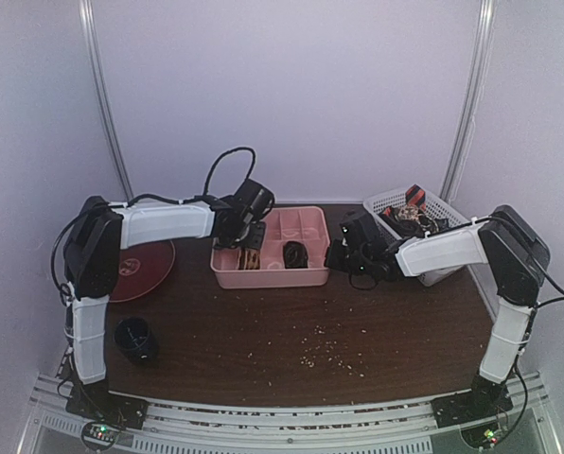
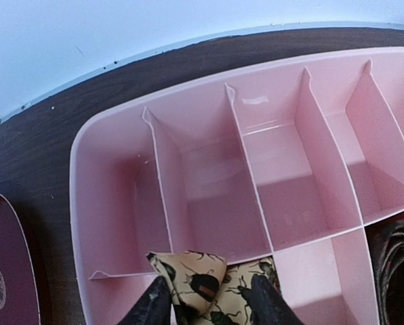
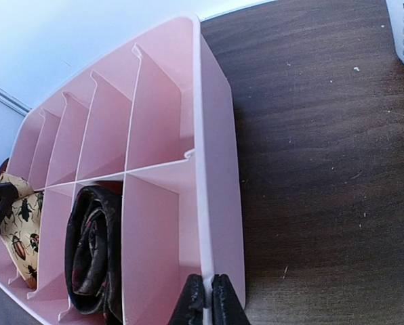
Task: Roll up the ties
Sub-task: Adjust the tie in the storage box, then move the storage box to the corner of the board.
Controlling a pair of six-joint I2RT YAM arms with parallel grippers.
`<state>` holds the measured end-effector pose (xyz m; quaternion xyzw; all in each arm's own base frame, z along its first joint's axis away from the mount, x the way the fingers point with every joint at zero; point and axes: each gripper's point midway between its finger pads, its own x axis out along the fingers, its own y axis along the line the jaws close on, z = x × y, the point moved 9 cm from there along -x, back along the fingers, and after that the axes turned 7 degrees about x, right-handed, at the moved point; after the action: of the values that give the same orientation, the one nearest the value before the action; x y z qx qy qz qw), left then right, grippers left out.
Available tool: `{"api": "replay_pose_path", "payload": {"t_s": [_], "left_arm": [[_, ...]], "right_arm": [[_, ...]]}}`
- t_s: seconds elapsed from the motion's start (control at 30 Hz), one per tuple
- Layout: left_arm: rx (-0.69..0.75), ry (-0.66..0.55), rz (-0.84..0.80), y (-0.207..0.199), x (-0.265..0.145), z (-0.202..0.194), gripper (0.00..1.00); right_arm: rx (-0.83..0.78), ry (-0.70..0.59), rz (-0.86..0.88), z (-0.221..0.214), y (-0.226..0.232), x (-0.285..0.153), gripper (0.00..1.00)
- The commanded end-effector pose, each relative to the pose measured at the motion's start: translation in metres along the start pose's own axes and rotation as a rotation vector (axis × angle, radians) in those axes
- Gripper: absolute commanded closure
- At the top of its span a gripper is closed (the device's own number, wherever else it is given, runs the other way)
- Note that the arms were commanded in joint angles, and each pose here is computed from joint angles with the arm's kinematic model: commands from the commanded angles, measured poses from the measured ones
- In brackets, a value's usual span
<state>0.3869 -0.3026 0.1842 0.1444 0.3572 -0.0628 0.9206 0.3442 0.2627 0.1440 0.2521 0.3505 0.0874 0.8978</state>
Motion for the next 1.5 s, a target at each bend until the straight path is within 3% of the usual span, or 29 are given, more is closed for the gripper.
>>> {"api": "replay_pose_path", "payload": {"t_s": [0.0, 0.23, 0.5, 1.07, 1.47], "left_arm": [[-0.023, -0.025, -0.016, 0.004, 0.003, 0.005, 0.62], [-0.038, 0.033, -0.065, -0.004, 0.017, -0.018, 0.72], [-0.055, 0.084, -0.077, -0.004, 0.030, -0.035, 0.73], [-0.063, 0.078, -0.118, -0.002, 0.068, -0.039, 0.72], [-0.041, -0.042, -0.189, 0.008, 0.019, 0.010, 0.52]], "right_arm": [[-0.047, 0.118, -0.039, -0.024, -0.011, -0.002, 1.00], [-0.050, 0.117, -0.042, -0.024, -0.012, -0.002, 1.00], [-0.048, 0.124, -0.040, -0.026, -0.013, 0.001, 1.00], [-0.053, 0.114, -0.047, -0.024, -0.012, 0.003, 1.00], [-0.044, 0.090, -0.066, -0.016, -0.008, 0.003, 1.00]]}}
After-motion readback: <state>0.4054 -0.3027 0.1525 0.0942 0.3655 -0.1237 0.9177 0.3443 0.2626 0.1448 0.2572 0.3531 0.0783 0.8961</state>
